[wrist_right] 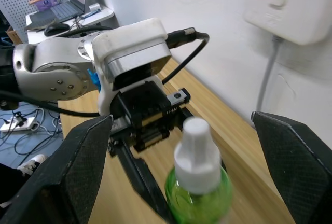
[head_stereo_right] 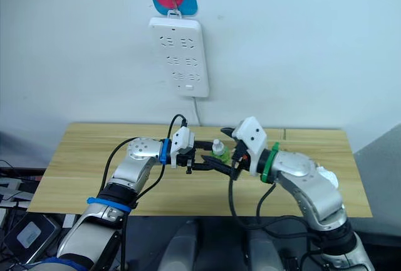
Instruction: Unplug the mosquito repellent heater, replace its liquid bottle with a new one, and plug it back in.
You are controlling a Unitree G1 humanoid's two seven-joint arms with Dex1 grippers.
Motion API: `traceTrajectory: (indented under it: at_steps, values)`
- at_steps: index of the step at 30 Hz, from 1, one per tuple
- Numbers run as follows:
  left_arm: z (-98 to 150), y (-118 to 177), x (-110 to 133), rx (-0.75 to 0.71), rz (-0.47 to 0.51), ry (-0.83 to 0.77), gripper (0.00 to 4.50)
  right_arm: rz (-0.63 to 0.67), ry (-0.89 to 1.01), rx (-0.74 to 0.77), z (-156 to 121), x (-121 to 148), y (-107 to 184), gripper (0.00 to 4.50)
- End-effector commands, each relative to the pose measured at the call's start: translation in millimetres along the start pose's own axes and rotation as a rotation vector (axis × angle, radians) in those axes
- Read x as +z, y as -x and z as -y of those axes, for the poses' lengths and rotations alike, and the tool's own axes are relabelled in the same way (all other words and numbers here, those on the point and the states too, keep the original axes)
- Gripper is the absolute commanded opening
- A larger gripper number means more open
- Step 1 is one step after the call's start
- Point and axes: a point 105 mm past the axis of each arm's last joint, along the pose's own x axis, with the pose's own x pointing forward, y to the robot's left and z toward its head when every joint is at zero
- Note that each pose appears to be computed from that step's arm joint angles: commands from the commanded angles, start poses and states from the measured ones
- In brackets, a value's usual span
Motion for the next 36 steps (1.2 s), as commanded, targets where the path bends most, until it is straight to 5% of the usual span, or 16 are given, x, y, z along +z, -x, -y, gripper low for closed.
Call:
traceTrajectory:
  at_steps: [1,8,15,20,26,29,33,36]
  values:
    - [-0.7,-0.8,8.5,0.000,0.019,-0.040,2.18,0.041,0.055,-0.069,9.5,7.7,-8.9,4.48]
    - [-1.8,-2.2,9.3,0.004,0.021,-0.043,2.18,0.044,0.072,-0.153,25.2,5.1,-11.5,4.48]
    - [-0.2,-3.5,8.1,0.002,0.025,-0.040,2.18,-0.017,0.087,-0.140,29.0,-4.9,23.8,4.48]
    - [-1.2,-1.6,6.2,0.005,0.020,-0.037,2.18,-0.037,0.075,-0.079,22.6,-1.3,48.1,4.48]
    - [0.0,-4.4,6.5,-0.002,0.025,-0.037,2.18,0.018,-0.009,0.018,1.6,7.6,37.3,4.48]
    - [0.4,-6.6,7.2,-0.006,0.027,-0.039,2.18,0.081,-0.084,0.007,-1.9,12.8,25.1,3.90]
    - [0.4,-6.1,8.3,-0.007,0.028,-0.043,2.18,0.087,-0.126,0.026,-7.5,13.1,16.4,2.55]
    - [0.3,-5.9,8.5,-0.007,0.028,-0.045,2.18,0.079,-0.131,0.032,-8.9,11.7,12.6,2.55]
